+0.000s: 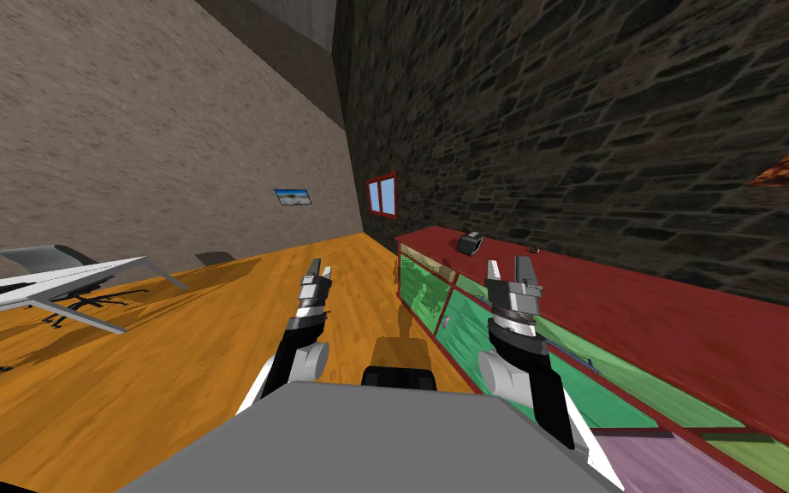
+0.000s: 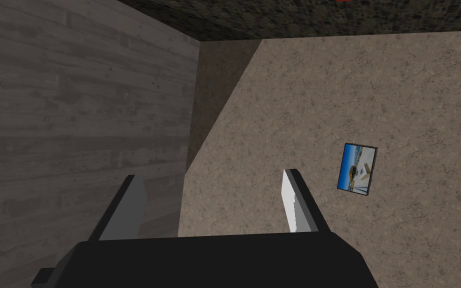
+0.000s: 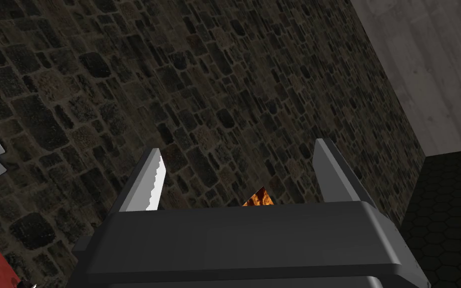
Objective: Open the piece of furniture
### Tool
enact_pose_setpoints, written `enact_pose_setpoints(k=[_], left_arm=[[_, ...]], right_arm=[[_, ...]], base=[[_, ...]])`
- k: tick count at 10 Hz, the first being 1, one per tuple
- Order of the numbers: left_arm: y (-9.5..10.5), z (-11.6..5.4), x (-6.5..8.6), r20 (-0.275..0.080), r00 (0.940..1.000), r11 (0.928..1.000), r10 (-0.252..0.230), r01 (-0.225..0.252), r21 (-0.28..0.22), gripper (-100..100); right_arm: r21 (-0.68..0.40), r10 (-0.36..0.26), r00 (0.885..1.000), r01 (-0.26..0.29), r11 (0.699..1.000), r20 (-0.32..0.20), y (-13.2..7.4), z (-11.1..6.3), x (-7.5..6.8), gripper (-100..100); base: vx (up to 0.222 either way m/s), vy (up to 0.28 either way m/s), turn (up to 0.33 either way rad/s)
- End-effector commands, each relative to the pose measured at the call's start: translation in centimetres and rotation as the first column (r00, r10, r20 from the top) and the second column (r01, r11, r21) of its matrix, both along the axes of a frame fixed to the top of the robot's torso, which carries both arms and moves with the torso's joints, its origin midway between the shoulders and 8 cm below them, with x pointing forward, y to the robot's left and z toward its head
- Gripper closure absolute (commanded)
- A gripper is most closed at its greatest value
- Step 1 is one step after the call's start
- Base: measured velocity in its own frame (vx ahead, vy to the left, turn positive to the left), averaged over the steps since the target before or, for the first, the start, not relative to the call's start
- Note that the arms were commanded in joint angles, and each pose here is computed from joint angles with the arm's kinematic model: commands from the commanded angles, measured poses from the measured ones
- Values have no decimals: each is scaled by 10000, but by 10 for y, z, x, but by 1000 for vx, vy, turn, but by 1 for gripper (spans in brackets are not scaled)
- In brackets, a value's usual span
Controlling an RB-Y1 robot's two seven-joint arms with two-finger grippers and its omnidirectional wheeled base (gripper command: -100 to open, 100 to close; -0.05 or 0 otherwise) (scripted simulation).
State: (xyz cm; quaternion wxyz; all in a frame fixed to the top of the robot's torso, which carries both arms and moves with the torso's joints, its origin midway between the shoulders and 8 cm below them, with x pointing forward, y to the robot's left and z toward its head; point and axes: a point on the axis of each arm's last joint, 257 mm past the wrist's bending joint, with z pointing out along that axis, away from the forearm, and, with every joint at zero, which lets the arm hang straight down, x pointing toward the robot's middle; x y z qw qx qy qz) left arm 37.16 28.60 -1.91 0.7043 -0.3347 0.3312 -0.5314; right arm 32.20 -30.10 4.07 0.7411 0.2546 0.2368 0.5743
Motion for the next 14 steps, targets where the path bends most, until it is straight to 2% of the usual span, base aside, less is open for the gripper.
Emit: enact_pose_setpoints(k=[1,9,10,14], left_arm=[[0,0,0,0,10000,10000,0,0,0,0],[0,0,0,4,10000,10000,0,0,1,0],[0,0,0,4,10000,10000,0,0,1,0],[0,0,0,-3,10000,10000,0,0,-1,0]], right_arm=[[0,0,10000,0,10000,0,0,0,0,0],[-1,0,10000,0,10000,4,0,0,0,0],[-459,-44,9999,37,9989,-158,2,-2,0,-100],[-2237,-784,9936,584,9729,-817,0,-16,0,-100]], base=[[0,0,0],[0,0,0],[10,4,53],[21,9,111]])
